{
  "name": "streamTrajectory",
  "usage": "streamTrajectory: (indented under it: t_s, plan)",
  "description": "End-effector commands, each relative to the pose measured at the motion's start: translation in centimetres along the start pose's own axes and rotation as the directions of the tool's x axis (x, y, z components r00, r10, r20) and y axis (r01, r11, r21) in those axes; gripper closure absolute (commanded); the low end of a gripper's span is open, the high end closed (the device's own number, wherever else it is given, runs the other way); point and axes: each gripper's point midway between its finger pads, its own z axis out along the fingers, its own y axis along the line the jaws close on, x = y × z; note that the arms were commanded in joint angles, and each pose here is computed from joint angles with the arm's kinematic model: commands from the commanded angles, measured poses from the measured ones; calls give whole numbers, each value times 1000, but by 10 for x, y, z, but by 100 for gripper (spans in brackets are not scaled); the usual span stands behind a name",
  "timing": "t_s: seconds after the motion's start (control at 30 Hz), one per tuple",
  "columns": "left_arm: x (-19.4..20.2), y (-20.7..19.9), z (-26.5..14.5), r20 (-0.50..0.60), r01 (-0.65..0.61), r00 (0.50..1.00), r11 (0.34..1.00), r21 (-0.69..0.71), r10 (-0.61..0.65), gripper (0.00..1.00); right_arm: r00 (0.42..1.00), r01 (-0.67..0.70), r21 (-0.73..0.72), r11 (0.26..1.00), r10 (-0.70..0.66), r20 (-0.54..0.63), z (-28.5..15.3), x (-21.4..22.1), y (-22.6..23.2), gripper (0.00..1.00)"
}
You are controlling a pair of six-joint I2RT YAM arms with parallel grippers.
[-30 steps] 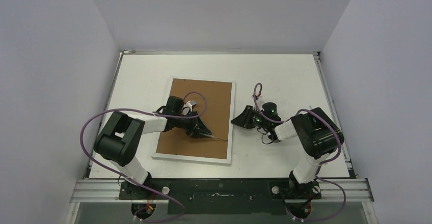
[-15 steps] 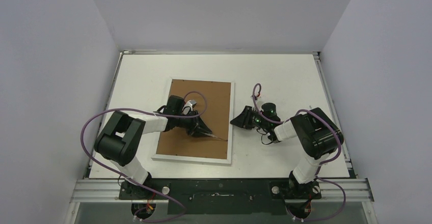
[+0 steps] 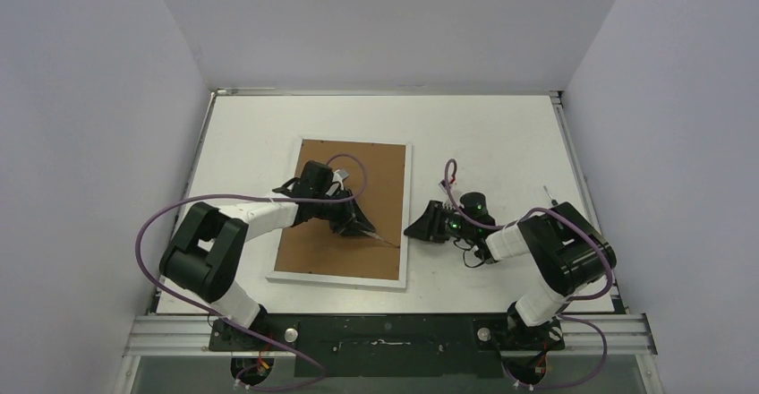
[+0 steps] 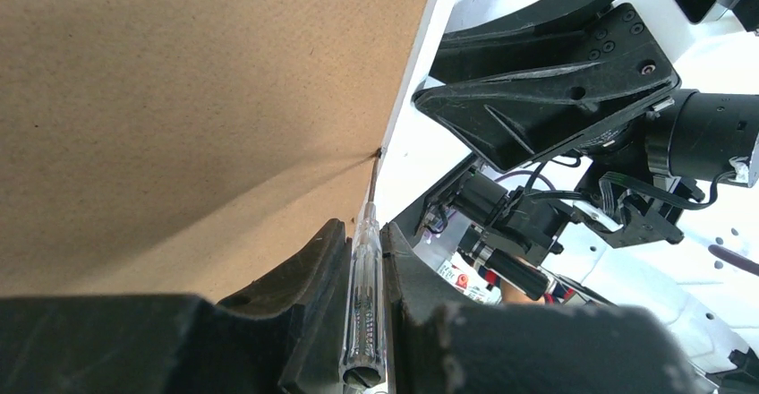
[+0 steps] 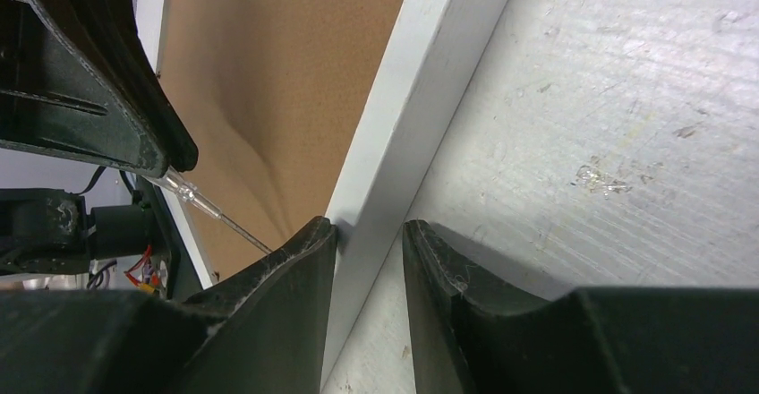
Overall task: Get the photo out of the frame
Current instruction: Release the photo frame item from the photo frame.
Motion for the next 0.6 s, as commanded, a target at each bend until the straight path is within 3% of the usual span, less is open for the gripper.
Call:
streamTrajectory:
  t_s: [0.0, 0.23, 0.57]
  plan:
    - [-4, -7, -3, 45, -52, 998, 998, -38, 54, 100, 998, 43, -30, 999, -44, -38, -1, 7, 10, 66]
    - [0, -21, 1, 44, -75, 996, 997, -30, 77, 100, 994, 65, -26, 998, -67, -82, 6, 16, 15, 68]
    - [12, -49, 7, 34, -132, 991, 991, -27, 133, 100, 992, 68, -16, 998, -69, -109, 12, 26, 20, 81]
